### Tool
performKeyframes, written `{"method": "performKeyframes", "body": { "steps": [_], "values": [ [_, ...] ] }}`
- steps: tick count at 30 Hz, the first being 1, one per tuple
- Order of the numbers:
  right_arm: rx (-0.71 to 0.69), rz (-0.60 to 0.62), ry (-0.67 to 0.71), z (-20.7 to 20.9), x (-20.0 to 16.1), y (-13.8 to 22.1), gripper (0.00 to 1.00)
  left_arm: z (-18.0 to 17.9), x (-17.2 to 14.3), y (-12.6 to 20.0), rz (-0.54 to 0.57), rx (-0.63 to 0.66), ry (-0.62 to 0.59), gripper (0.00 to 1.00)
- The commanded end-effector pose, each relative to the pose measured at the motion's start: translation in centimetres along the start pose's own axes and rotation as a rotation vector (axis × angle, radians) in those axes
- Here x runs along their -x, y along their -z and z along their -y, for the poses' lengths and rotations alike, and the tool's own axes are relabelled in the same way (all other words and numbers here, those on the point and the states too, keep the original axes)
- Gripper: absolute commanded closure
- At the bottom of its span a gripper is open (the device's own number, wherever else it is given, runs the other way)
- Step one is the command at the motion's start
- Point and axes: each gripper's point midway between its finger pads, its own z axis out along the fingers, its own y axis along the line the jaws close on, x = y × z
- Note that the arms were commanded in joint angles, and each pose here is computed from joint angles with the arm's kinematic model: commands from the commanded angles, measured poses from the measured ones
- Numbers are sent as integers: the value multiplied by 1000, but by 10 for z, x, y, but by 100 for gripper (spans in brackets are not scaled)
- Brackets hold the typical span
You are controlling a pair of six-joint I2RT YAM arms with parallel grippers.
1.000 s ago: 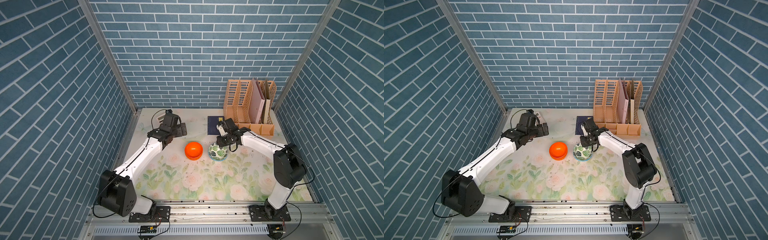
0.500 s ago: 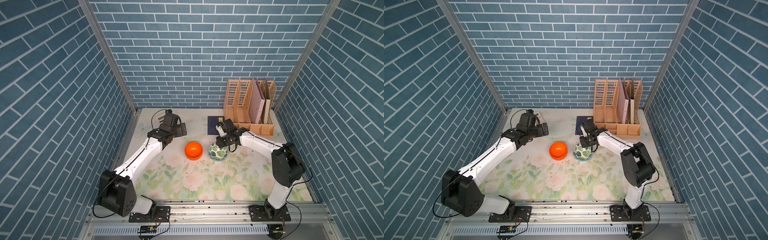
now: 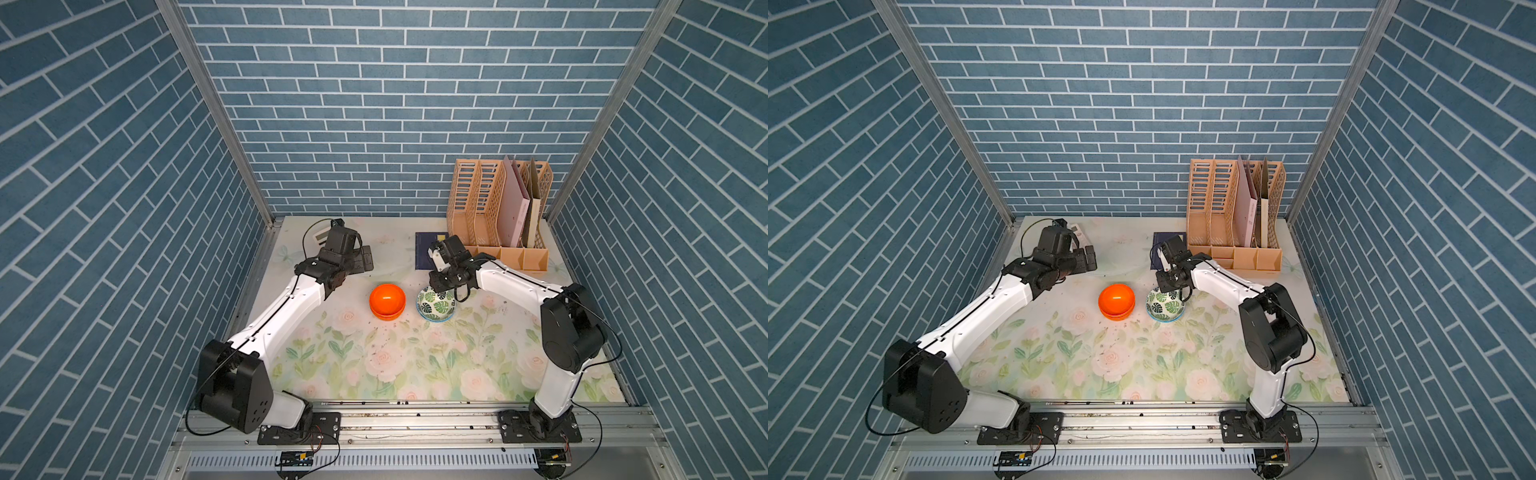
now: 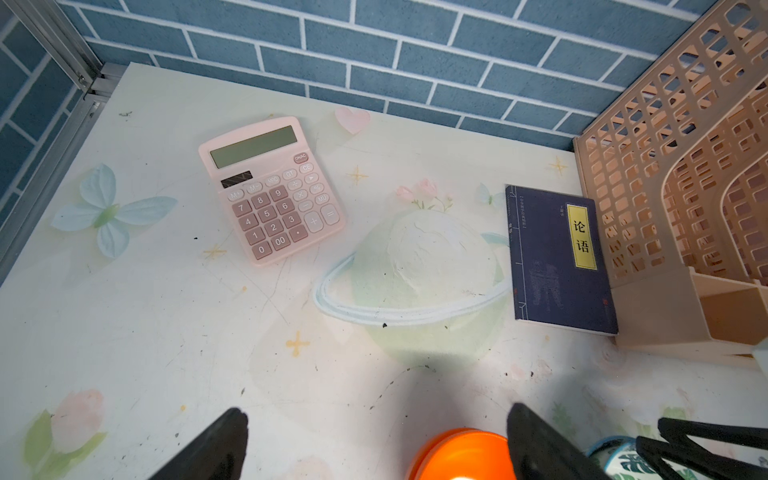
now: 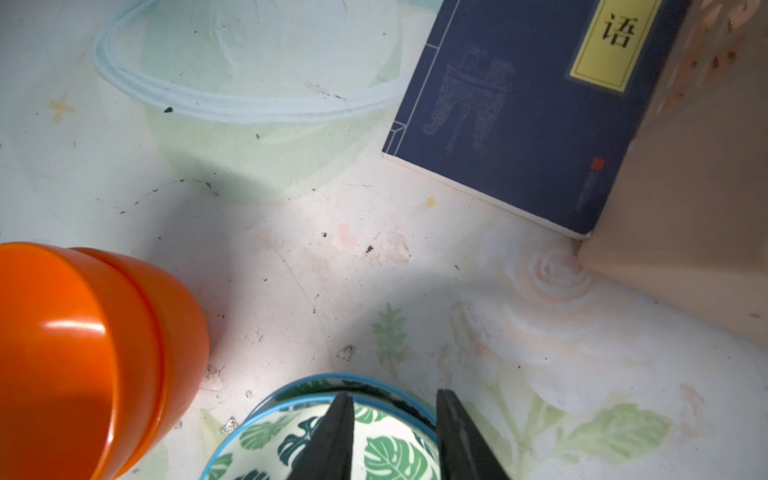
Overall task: Stack the bowls
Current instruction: Place the bowl on the bowl, then reset both arms
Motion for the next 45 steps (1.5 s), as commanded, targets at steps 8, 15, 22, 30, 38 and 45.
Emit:
{"method": "performKeyframes", "body": {
  "steps": [8,15,22,30,38,45],
  "values": [
    [-35,-39,49,0,-6,-8,63,-9,-1,2,4,17,-7,0],
    [-42,-24,48,0,-3,-5,63,-10,-1,3,8,15,-4,0],
    [-56,79,19,2,16,22,60,-12,-1,2,8,22,-4,1],
    [-125,261,-171,52,29,59,1,-37,15,-5,44,119,27,0],
    [-383,488,-354,148,11,112,0,-87,33,-7,180,343,8,0],
    [-615,675,-368,227,-29,161,0,-119,26,-18,287,395,-57,0]
  ]
}}
